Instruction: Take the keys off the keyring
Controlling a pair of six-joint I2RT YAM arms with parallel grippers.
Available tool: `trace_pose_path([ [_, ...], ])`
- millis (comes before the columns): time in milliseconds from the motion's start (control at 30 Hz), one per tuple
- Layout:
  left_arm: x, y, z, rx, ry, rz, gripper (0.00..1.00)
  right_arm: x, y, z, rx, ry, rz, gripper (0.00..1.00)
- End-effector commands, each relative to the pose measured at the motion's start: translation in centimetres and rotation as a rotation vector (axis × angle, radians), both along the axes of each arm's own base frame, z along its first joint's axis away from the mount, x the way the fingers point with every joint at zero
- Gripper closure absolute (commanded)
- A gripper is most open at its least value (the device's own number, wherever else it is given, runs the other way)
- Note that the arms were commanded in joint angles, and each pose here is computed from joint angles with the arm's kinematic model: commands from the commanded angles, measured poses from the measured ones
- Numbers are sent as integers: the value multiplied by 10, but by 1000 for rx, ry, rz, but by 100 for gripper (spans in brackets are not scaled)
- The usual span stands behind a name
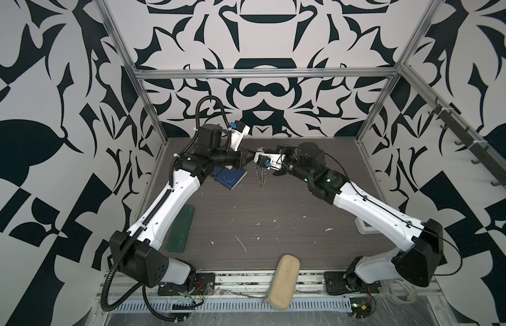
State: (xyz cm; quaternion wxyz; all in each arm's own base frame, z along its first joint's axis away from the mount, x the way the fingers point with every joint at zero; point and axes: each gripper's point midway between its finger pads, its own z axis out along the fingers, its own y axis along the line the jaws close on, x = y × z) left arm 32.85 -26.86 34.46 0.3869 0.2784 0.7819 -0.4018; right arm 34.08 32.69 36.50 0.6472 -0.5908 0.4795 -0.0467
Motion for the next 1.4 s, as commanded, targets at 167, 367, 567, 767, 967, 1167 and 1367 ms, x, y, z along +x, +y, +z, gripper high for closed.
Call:
trace_pose_path([
  [167, -6, -8, 8, -54, 9, -31, 100, -40, 17, 82, 184, -171, 137, 100],
  [367, -5, -12, 15, -88, 5, -41, 100, -41, 25, 63, 156, -113, 168, 100],
  [567, 0, -16, 24, -119, -13, -49, 100, -49, 41, 39, 60, -87, 204, 100],
  [767, 2, -16, 29, -121, -30, -48, 100, -44, 35, 36, 4, -112, 160, 100],
  [967, 2, -14, 31, -126, -38, -44, 100, -38, 24, 39, -8, -66, 154, 100],
  [1167, 0, -4, 42, -130, -63, -27, 100, -34, 22, 18, -70, -57, 104, 100],
  [1367, -4, 8, 53, -147, -92, -2, 100, -10, -30, 10, -121, -68, -9, 100],
])
